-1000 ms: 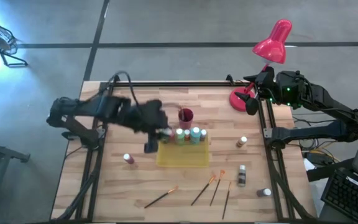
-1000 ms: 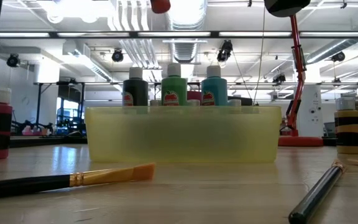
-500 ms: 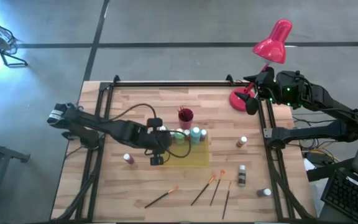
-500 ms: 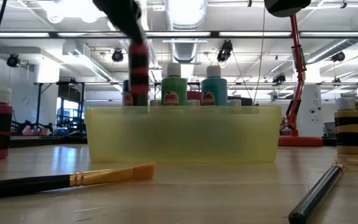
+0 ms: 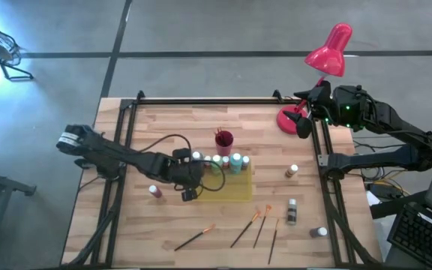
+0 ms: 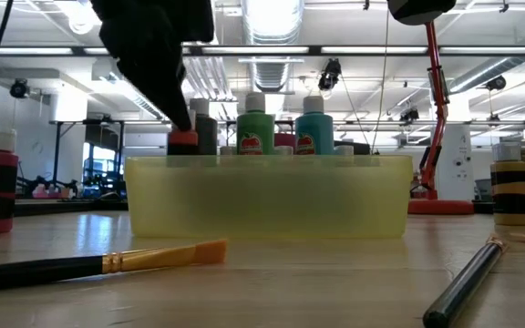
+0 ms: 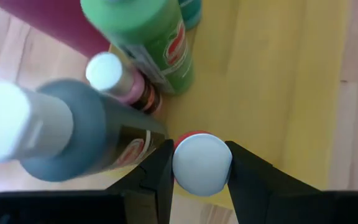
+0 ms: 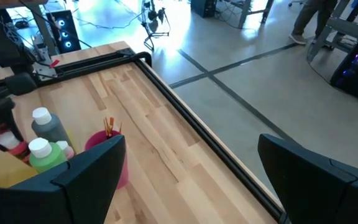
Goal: Pick & Place Paint Supplies
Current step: Put the small orange paint bottle into the yellow bin
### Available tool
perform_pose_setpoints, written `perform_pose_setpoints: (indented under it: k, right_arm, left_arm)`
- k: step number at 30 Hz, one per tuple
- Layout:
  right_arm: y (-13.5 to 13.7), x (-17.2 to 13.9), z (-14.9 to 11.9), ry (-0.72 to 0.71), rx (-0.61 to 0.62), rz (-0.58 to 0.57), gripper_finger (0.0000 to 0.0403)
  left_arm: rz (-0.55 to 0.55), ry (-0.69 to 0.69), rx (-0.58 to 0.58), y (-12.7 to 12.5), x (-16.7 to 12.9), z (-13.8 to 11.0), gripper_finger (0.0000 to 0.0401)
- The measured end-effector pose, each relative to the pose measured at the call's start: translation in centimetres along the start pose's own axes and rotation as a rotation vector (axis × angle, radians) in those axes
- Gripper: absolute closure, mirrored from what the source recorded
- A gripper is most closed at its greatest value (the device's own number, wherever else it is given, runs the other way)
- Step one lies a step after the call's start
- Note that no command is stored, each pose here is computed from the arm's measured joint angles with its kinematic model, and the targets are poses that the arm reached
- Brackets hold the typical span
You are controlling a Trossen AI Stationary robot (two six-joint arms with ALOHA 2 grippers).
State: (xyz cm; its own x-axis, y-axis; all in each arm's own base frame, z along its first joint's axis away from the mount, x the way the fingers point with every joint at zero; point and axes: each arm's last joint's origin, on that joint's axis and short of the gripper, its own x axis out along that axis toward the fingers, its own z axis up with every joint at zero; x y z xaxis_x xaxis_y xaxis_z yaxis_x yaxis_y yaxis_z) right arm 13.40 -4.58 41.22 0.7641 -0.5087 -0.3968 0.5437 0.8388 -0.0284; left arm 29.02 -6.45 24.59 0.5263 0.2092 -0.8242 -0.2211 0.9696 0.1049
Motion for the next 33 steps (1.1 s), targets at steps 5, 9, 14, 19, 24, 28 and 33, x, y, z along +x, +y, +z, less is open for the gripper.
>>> perform_pose_setpoints:
  k: [5, 9, 14, 19, 24, 28, 33]
  right_arm:
    - [0.0, 0.0, -0.1, 0.003, 0.004, 0.000, 0.0039]
    - [0.0, 0.1, -0.1, 0.004, 0.006, 0.000, 0.0039]
    - [0.0, 0.3, -0.3, 0.015, 0.003, -0.001, 0.0039]
    - [0.1, 0.4, -0.5, 0.021, 0.001, -0.002, 0.0039]
    - [0.1, 0.4, -0.5, 0.022, 0.000, -0.002, 0.0039]
    - [0.1, 0.4, -0.5, 0.022, 0.000, -0.002, 0.0039]
    - [0.1, 0.4, -0.5, 0.022, -0.003, -0.002, 0.0039]
  left_arm:
    - [0.040, -0.003, -0.052, 0.4, 0.9, -0.7, 0.0279]
    - [0.059, -0.004, -0.081, 0.8, 1.3, -0.9, 0.0279]
    - [0.057, -0.005, -0.090, 0.9, 1.8, -1.2, 0.0279]
    - [0.067, -0.006, -0.095, 1.1, 2.2, -1.5, 0.0279]
    - [0.068, -0.011, -0.100, 1.4, 2.3, -1.4, 0.0279]
    - [0.064, -0.006, -0.110, 1.7, 2.7, -1.6, 0.0279]
    - [0.041, -0.009, -0.138, 1.9, 3.2, -1.9, 0.0274]
